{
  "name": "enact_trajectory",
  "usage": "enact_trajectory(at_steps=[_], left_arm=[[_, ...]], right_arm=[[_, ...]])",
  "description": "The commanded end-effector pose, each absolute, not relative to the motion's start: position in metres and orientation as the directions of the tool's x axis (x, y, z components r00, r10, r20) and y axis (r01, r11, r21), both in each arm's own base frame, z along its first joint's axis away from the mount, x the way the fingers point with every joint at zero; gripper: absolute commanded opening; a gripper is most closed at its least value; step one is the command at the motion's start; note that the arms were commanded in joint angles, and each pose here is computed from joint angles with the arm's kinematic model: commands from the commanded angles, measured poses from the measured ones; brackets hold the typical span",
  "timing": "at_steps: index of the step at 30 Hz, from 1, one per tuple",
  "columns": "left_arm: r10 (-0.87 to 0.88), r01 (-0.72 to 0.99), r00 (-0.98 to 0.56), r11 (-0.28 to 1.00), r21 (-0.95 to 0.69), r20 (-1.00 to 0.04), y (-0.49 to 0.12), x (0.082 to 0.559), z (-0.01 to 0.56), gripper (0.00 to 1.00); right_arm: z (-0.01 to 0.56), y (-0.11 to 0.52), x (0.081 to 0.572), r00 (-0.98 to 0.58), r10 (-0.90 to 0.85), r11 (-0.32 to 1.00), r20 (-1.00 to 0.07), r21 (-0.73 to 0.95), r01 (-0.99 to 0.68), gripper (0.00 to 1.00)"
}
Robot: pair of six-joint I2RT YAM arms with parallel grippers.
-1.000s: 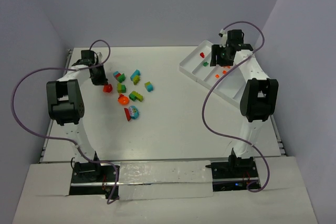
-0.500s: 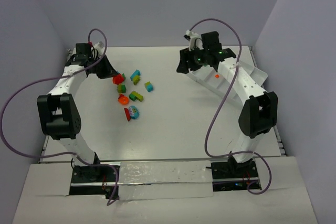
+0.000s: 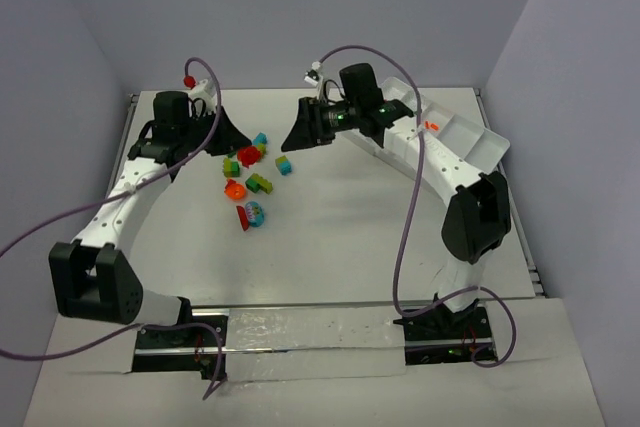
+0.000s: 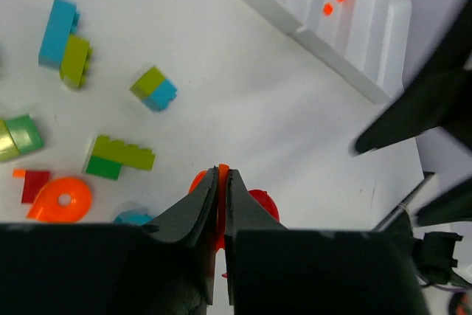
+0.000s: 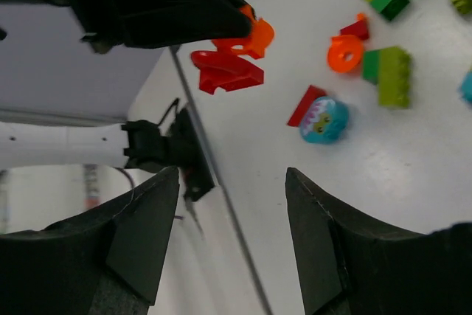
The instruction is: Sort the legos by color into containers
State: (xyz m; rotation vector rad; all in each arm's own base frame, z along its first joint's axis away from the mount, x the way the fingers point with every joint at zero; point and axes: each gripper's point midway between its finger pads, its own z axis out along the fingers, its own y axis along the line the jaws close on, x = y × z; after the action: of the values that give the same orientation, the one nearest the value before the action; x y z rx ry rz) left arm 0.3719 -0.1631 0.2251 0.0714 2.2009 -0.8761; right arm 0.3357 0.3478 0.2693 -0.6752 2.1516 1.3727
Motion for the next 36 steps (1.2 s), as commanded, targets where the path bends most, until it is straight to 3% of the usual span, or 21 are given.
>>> enact_trajectory(at_steps=[1, 10, 15, 25, 36], left_arm=[[-0.235, 0.366, -0.517, 0.809, -0.461, -0.823, -0.165, 0.392, 0.273, 0.0], [-0.336, 0.269, -0.504, 0.815, -0.514, -0.796, -0.161, 0.407, 0.276, 0.0], [-0.364, 0.256, -0.517, 0.798, -0.545, -0.775, -0.164, 0.406, 0.276, 0.0], [-0.377, 0.261, -0.539, 0.775, -0.575, -0.753, -0.169, 0.4, 0.28, 0.0], [-0.398, 0.263, -0.569, 0.741, -0.617, -0.72, -0.177, 0.398, 0.281, 0.0]], right_arm=[[0.279, 0.381, 0.317, -0.868, -0.089, 0.185, -0.488, 0.848, -0.496, 0.67], [0.306, 0.397, 0.323, -0.922, 0.016, 0.009, -0.386, 0.923, -0.386, 0.7], [0.304, 0.402, 0.336, -0.925, 0.062, 0.04, -0.375, 0.927, -0.373, 0.73], [0.279, 0.408, 0.346, -0.963, 0.089, 0.074, -0.252, 0.966, -0.246, 0.71], [0.275, 0.419, 0.353, -0.968, 0.109, 0.071, -0.227, 0.973, -0.22, 0.6]])
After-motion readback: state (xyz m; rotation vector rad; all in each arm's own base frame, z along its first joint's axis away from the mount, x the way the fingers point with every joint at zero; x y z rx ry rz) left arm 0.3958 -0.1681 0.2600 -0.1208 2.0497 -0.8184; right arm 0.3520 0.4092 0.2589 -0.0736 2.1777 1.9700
